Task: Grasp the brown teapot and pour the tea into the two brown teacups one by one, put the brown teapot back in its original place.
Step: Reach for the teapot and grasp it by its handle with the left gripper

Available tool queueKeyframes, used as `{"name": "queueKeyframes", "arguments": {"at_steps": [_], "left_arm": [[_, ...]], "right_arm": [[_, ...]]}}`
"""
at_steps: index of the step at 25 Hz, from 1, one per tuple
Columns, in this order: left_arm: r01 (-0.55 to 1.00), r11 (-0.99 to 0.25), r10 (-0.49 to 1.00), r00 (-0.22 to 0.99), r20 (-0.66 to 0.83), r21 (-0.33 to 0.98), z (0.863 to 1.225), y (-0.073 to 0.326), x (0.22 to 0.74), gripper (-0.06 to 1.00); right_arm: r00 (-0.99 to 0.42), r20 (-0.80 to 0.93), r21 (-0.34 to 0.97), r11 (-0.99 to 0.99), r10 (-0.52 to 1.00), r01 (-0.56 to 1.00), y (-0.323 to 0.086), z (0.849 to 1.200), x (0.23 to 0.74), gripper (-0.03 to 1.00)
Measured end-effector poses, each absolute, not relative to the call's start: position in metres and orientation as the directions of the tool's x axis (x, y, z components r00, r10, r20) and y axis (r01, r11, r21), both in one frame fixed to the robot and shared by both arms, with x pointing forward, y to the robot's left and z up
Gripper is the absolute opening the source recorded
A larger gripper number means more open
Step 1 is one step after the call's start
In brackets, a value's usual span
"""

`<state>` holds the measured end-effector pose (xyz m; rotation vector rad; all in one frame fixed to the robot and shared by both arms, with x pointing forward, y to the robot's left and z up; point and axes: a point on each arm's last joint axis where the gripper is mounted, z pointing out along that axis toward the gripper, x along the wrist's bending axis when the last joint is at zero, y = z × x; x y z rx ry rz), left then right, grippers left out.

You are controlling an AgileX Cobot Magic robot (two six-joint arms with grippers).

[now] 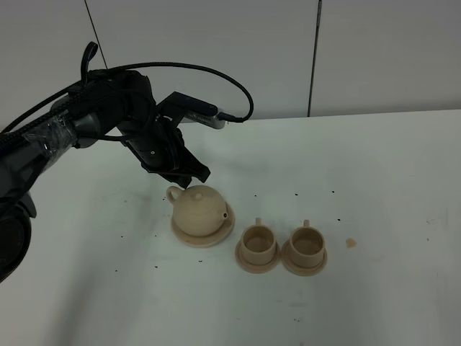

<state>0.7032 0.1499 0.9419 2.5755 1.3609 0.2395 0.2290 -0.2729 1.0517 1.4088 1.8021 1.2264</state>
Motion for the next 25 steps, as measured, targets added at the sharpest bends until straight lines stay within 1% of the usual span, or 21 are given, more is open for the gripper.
{"name": "queueKeyframes", "arguments": {"at_steps": [7,11,25], "left_arm": [[0.787,-0.550,0.829,0.554,0.069,0.279,0.942,0.151,0.706,0.35],[0.794,-0.556,0.829,0.552,0.092,0.246,0.942,0.156,0.705,0.35],[0.813,-0.551,0.833,0.548,0.075,0.188,0.941,0.160,0.700,0.35]], "right_arm": [[-0.308,0.115,0.890,0.040,0.944,0.454,-0.273,1.052,0.229,0.35],[-0.308,0.115,0.890,0.040,0.944,0.454,-0.273,1.052,0.229,0.35],[-0.308,0.115,0.891,0.039,0.944,0.453,-0.273,1.052,0.229,0.35]]}}
